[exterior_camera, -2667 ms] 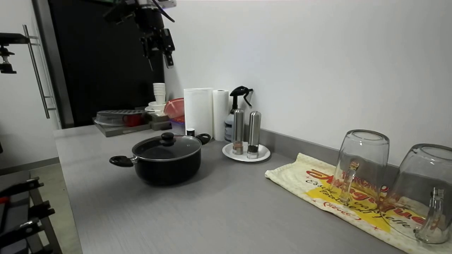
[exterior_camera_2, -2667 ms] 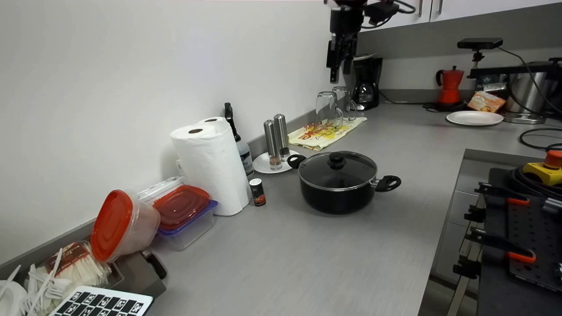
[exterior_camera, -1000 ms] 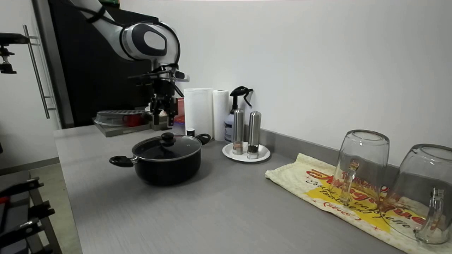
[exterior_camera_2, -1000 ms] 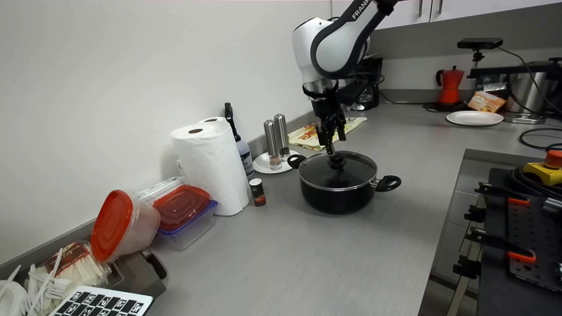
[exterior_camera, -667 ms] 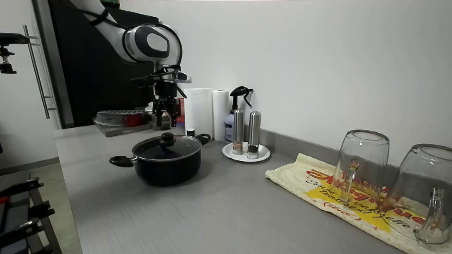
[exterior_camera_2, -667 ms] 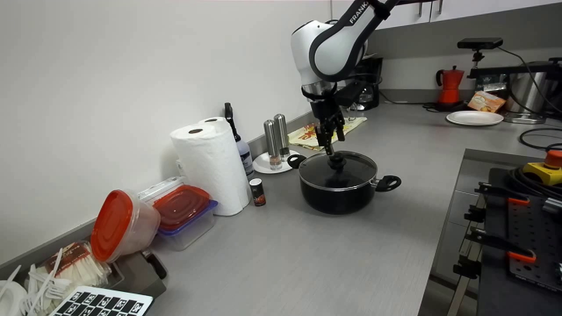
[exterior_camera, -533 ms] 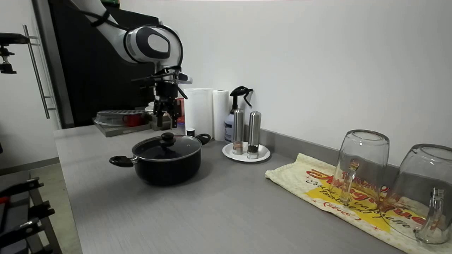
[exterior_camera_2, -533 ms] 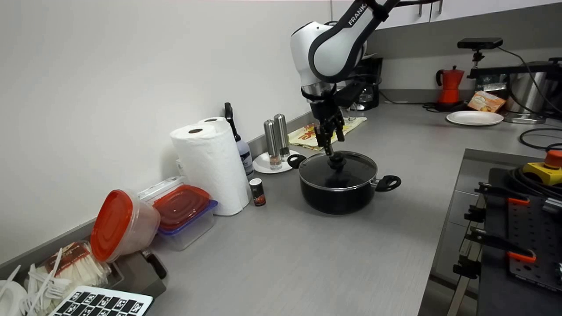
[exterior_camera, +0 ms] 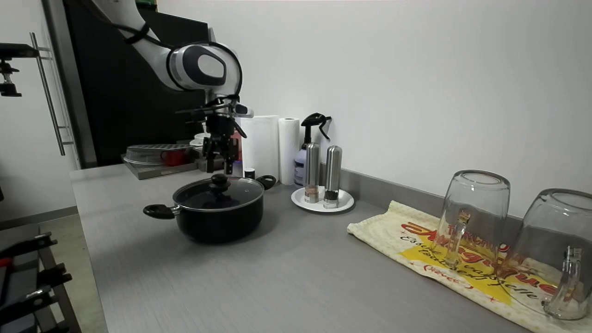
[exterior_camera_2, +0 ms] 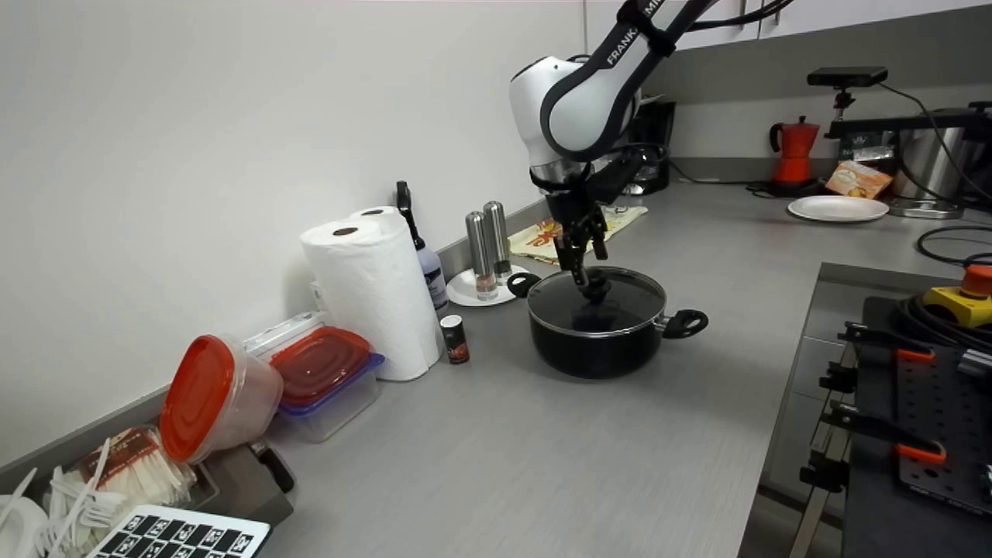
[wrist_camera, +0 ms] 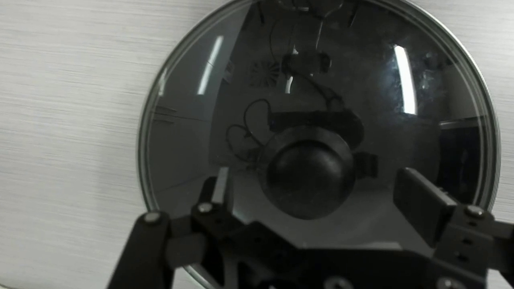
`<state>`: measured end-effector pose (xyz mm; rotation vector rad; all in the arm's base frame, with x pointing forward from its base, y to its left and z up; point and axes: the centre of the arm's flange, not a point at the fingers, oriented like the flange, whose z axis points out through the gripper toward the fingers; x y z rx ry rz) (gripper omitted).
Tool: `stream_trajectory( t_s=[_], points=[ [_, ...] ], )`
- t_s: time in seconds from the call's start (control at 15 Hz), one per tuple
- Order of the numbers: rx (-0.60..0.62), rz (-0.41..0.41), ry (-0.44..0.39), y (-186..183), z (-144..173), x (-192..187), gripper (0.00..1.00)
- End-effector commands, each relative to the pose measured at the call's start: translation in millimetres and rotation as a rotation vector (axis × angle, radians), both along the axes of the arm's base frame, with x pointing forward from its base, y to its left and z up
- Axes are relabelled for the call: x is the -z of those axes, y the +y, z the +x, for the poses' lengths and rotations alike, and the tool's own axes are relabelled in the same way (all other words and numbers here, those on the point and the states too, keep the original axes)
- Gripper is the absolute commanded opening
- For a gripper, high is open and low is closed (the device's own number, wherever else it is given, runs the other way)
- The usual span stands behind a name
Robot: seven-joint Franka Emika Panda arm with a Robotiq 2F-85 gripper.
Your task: Remove the lid from the top of the pot
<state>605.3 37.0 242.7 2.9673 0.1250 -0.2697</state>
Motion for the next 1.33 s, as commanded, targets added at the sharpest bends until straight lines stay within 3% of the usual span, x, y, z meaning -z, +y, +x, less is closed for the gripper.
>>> stream_trajectory(
  t_s=[0.0, 0.07, 0.2, 0.4, 0.6, 0.87, 1.27],
  points=[
    [0.015, -0.021, 0.006, 2, 10, 3, 1.0],
    [0.011, -0.017, 0.005, 1, 10, 5, 0.75],
    [0.014, -0.02, 0.007, 0, 11, 7, 0.67],
    [0.016, -0.019, 0.009, -1, 11, 7, 0.42],
    [0.013, -0.019, 0.01, -1, 11, 3, 0.24],
    [0.014, -0.016, -0.027, -1, 14, -27, 0.24],
    [-0.016, -0.023, -0.161, 11, 22, -98, 0.24]
  ],
)
